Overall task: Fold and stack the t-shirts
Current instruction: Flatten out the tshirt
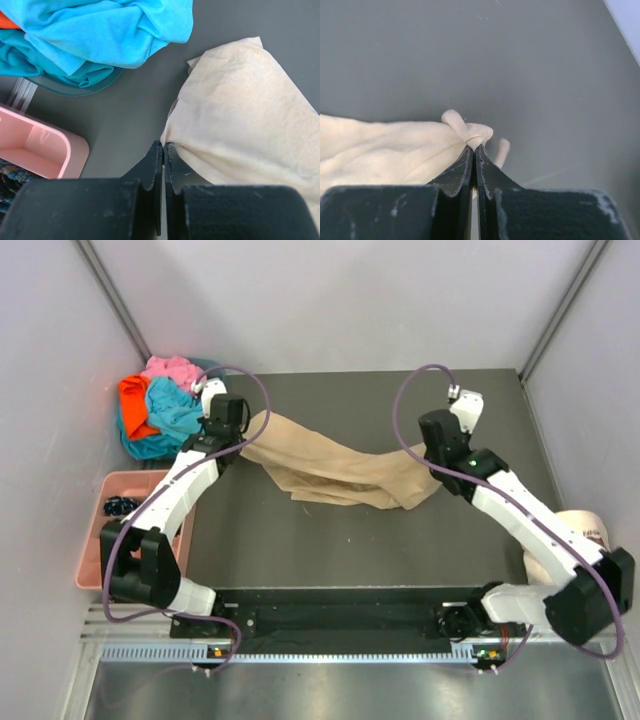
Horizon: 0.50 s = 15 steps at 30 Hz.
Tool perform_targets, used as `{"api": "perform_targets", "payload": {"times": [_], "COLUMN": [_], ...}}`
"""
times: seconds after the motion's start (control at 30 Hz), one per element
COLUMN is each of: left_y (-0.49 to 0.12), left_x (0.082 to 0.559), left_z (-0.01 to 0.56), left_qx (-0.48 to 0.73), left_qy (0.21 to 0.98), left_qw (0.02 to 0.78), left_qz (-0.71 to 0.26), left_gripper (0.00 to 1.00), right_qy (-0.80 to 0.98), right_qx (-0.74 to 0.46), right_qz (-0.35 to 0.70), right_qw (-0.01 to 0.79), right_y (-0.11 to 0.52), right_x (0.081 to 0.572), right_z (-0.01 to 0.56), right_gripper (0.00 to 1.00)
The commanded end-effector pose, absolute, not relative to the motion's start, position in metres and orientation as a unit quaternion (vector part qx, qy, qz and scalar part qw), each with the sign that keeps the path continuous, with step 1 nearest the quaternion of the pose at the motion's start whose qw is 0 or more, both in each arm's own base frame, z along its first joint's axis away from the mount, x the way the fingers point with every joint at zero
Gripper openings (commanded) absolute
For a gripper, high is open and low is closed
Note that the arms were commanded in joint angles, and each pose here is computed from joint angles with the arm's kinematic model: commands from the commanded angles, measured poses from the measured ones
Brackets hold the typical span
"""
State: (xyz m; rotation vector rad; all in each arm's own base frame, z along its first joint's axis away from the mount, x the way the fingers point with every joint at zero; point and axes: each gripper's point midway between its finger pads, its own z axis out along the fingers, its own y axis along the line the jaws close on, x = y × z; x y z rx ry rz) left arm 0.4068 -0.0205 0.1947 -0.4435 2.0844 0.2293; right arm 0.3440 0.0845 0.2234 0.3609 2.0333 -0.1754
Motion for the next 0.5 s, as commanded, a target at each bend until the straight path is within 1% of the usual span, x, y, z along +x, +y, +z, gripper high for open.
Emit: {"api": "perform_targets", "payload": {"times": [0.0, 0.07, 0.1, 0.17, 0.27, 0.3, 0.33, 0.37, 0.4, 0.47], "left_y": [-0.024, -0.022, -0.021, -0.019, -0.016, -0.016, -0.016, -0.017, -0.016, -0.015], "left_x": [0.425, 0.426, 0.426, 0.428, 0.435, 0.436, 0.439, 0.442, 0.443, 0.444], "left_z": [0.217, 0.215, 0.215, 0.215, 0.215, 0.216, 0.216, 0.218, 0.218, 0.223], "left_qx": [-0.193, -0.193, -0.193, -0.195, -0.199, -0.2, -0.2, -0.2, -0.199, -0.201], "left_qy": [0.833, 0.834, 0.833, 0.832, 0.829, 0.828, 0.828, 0.829, 0.83, 0.826], "left_qw": [0.513, 0.511, 0.512, 0.511, 0.513, 0.513, 0.512, 0.511, 0.51, 0.514], "left_qz": [0.074, 0.08, 0.083, 0.093, 0.104, 0.106, 0.107, 0.109, 0.111, 0.114], "left_gripper": [0.0, 0.0, 0.0, 0.0, 0.0, 0.0, 0.0, 0.0, 0.0, 0.0], "right_qy": [0.848, 0.841, 0.843, 0.834, 0.831, 0.829, 0.835, 0.838, 0.835, 0.835], "right_qx": [0.165, 0.18, 0.181, 0.199, 0.231, 0.24, 0.249, 0.256, 0.261, 0.259], "right_qz": [-0.092, -0.102, -0.112, -0.12, -0.153, -0.157, -0.172, -0.176, -0.174, -0.182], "right_qw": [0.494, 0.5, 0.494, 0.5, 0.483, 0.481, 0.458, 0.448, 0.452, 0.45], "right_y": [0.062, 0.055, 0.053, 0.048, 0.035, 0.033, 0.027, 0.026, 0.027, 0.029], "right_x": [0.309, 0.308, 0.31, 0.323, 0.352, 0.361, 0.373, 0.378, 0.387, 0.395], "right_z": [0.22, 0.219, 0.21, 0.205, 0.172, 0.169, 0.149, 0.144, 0.148, 0.14], "right_gripper": [0.0, 0.0, 0.0, 0.0, 0.0, 0.11, 0.28, 0.47, 0.74, 0.92]}}
